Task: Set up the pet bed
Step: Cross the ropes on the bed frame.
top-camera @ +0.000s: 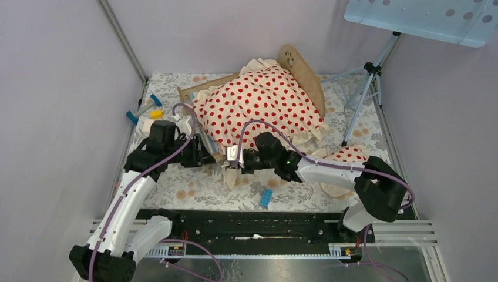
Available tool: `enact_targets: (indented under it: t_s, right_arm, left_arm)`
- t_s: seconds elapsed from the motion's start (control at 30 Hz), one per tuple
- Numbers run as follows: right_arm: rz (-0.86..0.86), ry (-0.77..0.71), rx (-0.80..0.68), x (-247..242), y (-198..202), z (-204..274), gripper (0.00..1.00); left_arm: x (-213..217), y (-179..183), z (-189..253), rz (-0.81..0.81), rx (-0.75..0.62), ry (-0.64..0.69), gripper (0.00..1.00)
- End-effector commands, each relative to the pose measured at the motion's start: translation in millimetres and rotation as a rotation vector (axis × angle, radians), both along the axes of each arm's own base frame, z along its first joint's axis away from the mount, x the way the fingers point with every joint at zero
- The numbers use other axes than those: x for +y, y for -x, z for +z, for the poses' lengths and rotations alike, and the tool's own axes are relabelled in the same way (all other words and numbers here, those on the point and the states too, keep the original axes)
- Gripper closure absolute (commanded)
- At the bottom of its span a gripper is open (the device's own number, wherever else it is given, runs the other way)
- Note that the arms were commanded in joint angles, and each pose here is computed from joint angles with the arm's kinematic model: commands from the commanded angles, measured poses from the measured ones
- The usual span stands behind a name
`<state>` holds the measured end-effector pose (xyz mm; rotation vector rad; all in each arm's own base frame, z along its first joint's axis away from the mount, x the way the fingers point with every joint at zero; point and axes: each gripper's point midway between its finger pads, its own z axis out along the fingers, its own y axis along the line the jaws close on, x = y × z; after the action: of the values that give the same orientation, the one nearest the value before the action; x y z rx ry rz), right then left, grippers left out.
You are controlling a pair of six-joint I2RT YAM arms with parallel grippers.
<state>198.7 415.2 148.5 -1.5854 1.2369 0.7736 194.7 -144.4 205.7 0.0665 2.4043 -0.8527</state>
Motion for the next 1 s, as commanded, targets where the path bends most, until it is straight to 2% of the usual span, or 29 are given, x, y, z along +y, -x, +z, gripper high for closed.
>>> enact_targets:
  t_s: [0.0, 0.27, 0.43, 0.63, 0.97]
  right_arm:
    - [0.018, -0.093, -0.05, -10, -7, 31, 1.0]
    - [0.04, -0.109, -0.025, -18, -8, 36, 1.0]
    - [0.043, -0.115, -0.014, -19, -8, 35, 1.0]
    - [0.047, -0.121, -0.011, -20, -7, 38, 1.0]
    - [0.05, -0.126, 0.002, -21, -5, 39, 1.0]
  left_arm:
    - [-3, -8, -7, -0.037, -0.032, -0.016, 0.61]
    - [-17, -18, -27, -0.023, -0.023, -0.025, 0.62]
    - [-36, -17, -39, -0.044, -0.054, -0.096, 0.61]
    - [-38, -19, -58, -0.025, -0.05, -0.161, 0.59]
    - [-44, -20, -58, -0.033, -0.096, -0.137, 0.59]
